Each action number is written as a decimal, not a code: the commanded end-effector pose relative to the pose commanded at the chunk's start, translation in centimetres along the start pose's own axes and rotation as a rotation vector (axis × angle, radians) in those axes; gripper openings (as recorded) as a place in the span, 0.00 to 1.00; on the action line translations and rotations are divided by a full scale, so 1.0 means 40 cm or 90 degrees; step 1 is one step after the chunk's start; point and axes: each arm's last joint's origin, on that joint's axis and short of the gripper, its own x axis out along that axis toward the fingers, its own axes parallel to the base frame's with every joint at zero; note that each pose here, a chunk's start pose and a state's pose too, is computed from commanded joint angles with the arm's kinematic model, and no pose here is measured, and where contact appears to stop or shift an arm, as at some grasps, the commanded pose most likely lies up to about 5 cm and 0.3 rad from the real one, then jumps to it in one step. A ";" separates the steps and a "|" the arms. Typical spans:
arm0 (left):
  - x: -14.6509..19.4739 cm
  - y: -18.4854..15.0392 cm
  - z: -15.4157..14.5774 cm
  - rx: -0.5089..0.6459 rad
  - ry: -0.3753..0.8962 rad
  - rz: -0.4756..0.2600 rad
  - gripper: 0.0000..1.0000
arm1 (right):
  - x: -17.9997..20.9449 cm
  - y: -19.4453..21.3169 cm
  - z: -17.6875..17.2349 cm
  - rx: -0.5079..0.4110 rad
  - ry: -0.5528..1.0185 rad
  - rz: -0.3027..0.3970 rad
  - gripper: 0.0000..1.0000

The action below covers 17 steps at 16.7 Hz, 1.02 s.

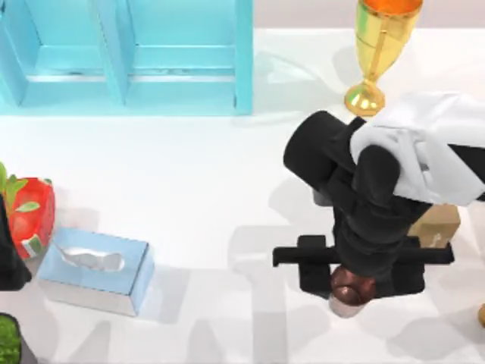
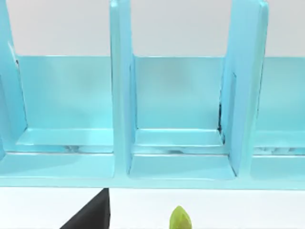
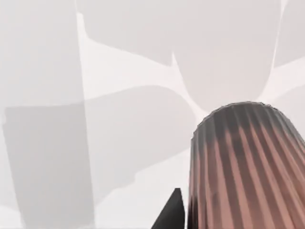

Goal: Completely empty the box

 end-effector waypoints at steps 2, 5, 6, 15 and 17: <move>0.000 0.000 0.000 0.000 0.000 0.000 1.00 | 0.018 0.001 0.000 0.000 -0.004 0.004 0.00; 0.000 0.000 0.000 0.000 0.000 0.000 1.00 | 0.046 0.000 -0.003 -0.001 -0.004 0.002 0.00; 0.000 0.000 0.000 0.000 0.000 0.000 1.00 | 0.046 0.000 -0.003 -0.001 -0.004 0.002 0.00; 0.000 0.000 0.000 0.000 0.000 0.000 1.00 | 0.046 0.000 -0.003 -0.001 -0.004 0.002 0.53; 0.000 0.000 0.000 0.000 0.000 0.000 1.00 | 0.046 0.000 -0.003 -0.001 -0.004 0.002 0.68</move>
